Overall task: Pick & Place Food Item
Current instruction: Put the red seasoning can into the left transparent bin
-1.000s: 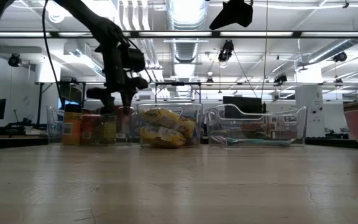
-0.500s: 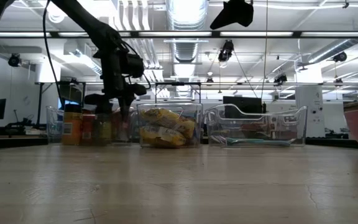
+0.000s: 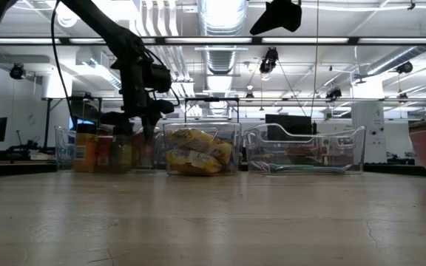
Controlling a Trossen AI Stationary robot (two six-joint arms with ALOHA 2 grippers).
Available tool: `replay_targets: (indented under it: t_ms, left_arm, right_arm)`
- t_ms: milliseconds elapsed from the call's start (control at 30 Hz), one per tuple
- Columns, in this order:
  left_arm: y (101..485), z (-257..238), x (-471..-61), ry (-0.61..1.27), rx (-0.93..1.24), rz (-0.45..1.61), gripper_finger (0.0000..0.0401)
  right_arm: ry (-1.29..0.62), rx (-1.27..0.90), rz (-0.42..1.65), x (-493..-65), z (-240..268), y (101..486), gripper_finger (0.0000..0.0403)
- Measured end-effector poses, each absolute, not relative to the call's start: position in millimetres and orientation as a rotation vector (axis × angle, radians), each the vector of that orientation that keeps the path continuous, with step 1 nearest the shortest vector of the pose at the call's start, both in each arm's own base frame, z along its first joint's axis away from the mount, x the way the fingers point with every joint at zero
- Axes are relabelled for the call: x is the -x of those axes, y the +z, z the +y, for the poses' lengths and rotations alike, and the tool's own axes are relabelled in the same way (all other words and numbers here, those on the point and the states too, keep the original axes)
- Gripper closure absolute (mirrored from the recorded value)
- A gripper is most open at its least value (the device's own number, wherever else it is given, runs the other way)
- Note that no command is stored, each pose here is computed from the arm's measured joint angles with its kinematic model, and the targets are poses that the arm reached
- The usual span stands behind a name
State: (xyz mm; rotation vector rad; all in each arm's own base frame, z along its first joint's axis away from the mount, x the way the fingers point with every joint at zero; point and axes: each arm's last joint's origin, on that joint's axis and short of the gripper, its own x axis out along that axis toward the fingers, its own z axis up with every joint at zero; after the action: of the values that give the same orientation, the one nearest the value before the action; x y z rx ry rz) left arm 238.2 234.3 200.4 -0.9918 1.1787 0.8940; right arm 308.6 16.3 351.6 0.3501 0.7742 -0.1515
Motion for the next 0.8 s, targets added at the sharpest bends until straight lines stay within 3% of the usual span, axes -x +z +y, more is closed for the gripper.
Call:
replay_targets:
  t_ms: [200, 800]
  left_arm:
    - [200.4, 234.3, -238.2, 0.894, 0.992, 1.178, 0.0114]
    - [201.1, 234.7, -238.7, 0.894, 0.991, 1.167, 0.0109]
  right_arm:
    - [-0.152, -0.35, 0.775, -308.6, 16.3, 351.6, 0.0051]
    - [-0.145, -0.352, 0.781, -308.0, 19.7, 351.2, 0.0051]
